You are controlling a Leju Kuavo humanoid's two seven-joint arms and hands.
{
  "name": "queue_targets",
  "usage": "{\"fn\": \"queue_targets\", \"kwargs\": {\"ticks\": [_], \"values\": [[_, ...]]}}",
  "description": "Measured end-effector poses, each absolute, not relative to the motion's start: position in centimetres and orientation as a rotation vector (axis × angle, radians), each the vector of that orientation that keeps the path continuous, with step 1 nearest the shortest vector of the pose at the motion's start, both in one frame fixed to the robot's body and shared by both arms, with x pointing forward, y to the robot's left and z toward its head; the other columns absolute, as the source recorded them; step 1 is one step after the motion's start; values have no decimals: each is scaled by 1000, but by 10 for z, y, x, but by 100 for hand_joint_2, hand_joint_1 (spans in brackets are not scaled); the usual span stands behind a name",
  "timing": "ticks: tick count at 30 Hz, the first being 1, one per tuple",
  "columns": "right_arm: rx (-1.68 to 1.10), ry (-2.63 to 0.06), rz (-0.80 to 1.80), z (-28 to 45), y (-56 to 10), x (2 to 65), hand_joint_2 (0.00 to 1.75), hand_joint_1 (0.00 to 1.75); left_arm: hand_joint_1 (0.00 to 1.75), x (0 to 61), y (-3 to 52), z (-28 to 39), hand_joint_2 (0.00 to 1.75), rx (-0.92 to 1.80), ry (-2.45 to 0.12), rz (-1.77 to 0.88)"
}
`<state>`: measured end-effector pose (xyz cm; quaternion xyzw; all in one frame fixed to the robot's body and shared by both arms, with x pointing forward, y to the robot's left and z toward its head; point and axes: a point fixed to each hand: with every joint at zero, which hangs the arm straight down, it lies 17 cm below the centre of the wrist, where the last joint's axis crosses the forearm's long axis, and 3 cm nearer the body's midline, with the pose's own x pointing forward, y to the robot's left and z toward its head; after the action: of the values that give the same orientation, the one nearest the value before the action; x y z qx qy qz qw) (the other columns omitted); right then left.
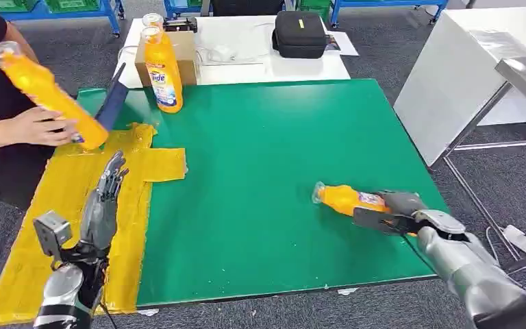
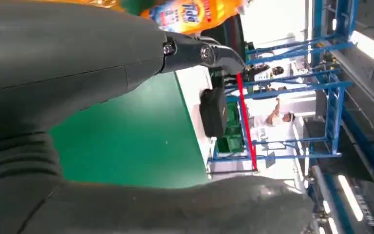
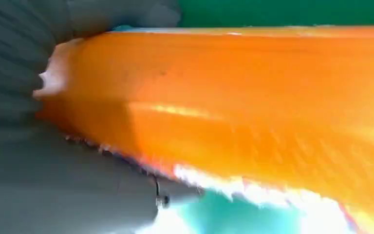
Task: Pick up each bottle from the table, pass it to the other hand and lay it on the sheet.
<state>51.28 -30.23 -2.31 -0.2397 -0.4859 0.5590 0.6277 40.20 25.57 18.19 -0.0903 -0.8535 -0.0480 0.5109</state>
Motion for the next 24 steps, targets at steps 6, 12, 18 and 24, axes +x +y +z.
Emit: {"fn": "queue_targets", "kwargs": {"ticks": [6,12,18,24], "values": [[-63,-1653,815,111,-70,497,175,175,0,358,278,186,175,-253,-2066,-79],[97,-1895,639,222,-22,480,175,175,0,346,285,192,175,-228,-2073,-53],[133,-1954,578,245,-21,471,175,175,0,344,289,196,175,-213,-2085,-46],[202,-2027,593,274,7,454,175,175,0,338,285,207,175,-246,-2115,-29]]}}
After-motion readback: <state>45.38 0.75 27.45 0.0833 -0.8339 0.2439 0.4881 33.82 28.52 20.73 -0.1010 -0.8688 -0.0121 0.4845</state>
